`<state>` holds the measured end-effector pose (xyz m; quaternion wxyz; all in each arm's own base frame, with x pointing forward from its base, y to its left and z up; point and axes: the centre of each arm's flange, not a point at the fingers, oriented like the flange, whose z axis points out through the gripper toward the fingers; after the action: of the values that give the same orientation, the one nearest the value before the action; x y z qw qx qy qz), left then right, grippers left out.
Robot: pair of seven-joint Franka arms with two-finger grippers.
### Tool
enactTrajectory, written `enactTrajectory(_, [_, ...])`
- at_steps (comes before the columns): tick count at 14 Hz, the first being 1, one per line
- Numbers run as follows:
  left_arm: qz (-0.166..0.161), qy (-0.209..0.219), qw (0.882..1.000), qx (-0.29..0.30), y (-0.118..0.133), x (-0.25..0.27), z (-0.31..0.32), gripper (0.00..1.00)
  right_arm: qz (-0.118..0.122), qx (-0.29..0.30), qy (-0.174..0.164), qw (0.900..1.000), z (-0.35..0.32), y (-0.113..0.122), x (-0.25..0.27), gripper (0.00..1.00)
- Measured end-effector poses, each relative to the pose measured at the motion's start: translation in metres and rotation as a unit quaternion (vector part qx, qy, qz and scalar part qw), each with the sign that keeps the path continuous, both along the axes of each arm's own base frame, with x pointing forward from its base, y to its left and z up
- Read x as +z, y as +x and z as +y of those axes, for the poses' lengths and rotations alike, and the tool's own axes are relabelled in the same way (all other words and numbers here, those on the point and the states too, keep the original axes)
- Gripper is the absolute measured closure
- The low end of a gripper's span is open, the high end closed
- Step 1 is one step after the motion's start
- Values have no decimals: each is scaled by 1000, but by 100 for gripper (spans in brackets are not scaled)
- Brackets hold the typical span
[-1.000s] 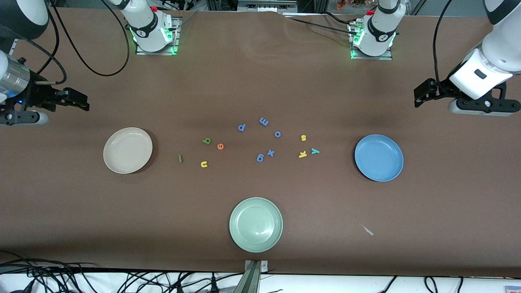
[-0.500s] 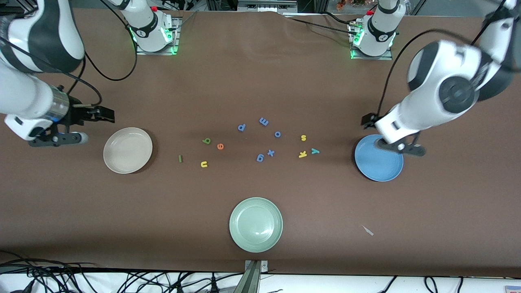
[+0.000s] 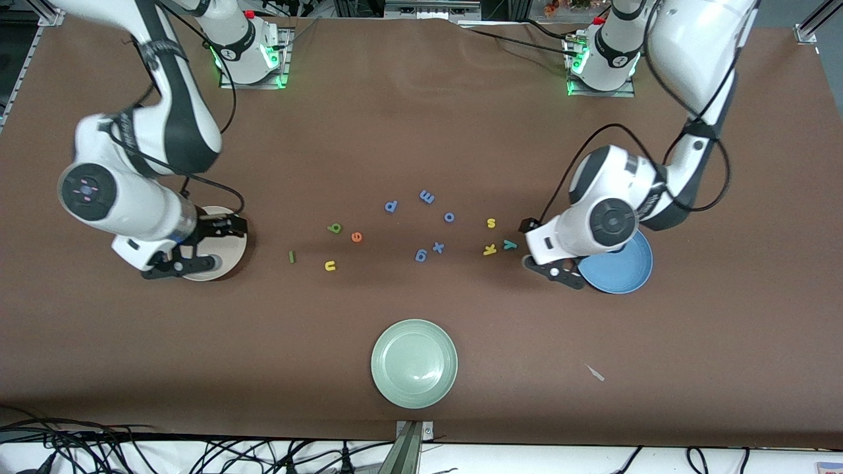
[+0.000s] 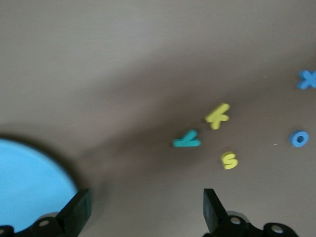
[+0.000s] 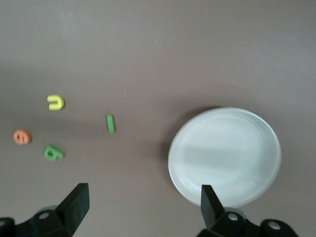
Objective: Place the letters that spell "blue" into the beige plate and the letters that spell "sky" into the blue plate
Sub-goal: 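Move the right gripper toward the green l while the left gripper reaches the k, then grasp the k with the left gripper while the right gripper grasps the l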
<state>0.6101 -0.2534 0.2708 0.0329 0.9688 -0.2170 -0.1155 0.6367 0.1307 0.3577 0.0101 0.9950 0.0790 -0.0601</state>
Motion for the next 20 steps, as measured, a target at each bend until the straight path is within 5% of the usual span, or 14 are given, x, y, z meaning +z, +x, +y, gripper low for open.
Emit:
enactTrajectory(6, [-49, 18, 986, -156, -18, -51, -70, 0, -54, -8, 8, 998, 32, 0, -108, 0])
enactTrajectory(9, [-44, 0, 965, -259, -24, -64, -81, 0, -73, -19, 13, 997, 53, -13, -150, 0])
enactTrajectory(15, [-57, -36, 919, -389, -28, -86, -95, 0, -60, -23, 7, 998, 62, -41, -182, 0])
enactTrajectory(18, [-72, -51, 900, -427, -24, -106, -93, 12, -67, -24, 9, 997, 57, -52, -192, 4])
enactTrajectory(20, [-80, -53, 896, -434, -20, -103, -93, 34, -72, -24, 11, 997, 58, -53, -184, 13])
